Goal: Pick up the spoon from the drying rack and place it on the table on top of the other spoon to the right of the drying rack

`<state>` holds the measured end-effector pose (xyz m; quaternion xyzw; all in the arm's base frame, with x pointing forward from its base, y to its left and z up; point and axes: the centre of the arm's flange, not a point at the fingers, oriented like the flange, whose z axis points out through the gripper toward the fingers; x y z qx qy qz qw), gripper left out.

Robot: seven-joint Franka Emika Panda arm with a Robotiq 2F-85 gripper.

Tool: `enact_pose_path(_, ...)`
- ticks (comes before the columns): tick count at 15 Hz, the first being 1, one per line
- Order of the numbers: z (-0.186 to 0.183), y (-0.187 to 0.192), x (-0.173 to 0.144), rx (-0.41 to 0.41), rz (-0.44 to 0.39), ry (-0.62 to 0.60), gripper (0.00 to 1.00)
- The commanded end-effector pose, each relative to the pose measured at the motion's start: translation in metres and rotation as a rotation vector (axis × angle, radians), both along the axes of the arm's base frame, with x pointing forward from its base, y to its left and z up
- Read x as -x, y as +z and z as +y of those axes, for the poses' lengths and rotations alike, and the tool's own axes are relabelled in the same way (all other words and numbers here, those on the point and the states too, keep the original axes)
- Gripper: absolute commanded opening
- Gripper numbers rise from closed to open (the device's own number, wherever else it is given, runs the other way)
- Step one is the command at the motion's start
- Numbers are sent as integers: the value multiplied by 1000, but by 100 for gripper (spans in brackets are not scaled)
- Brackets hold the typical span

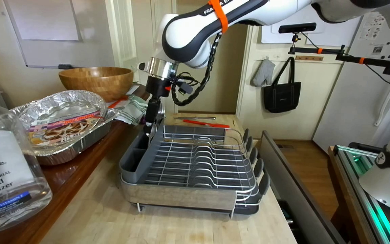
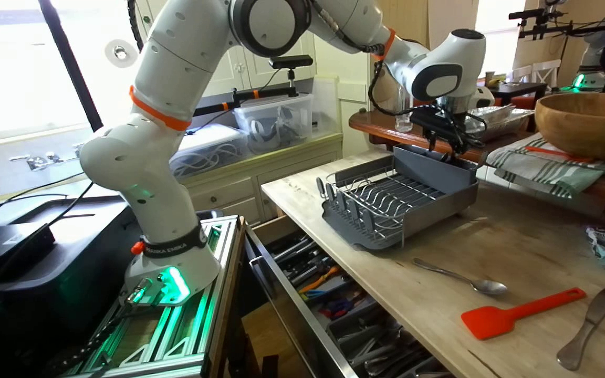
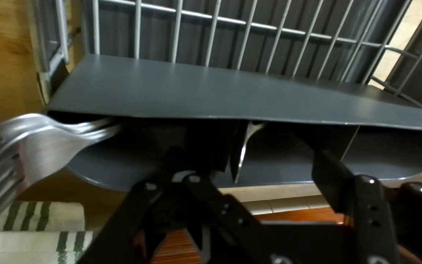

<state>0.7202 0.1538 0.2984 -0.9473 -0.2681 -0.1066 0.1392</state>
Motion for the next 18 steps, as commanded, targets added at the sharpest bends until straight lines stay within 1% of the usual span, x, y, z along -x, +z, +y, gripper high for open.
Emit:
enact_pose_path(1, 5, -7, -12, 3, 20, 38, 42)
enact_pose_path(2, 6, -8, -12, 1, 25, 44, 33)
enact_pose_path(4, 7, -7, -12, -3, 34, 52, 19)
enact_pose_path(5, 7, -5, -12, -7, 36, 55, 11)
enact_pose_path(6, 7, -3, -12, -10, 42, 57, 4)
enact_pose_path(7, 6, -2, -12, -12, 47, 59, 0)
enact_pose_path(12, -2, 6, -13, -35, 78, 71, 2)
enact_pose_path(18, -5, 27, -12, -22, 69, 73, 2)
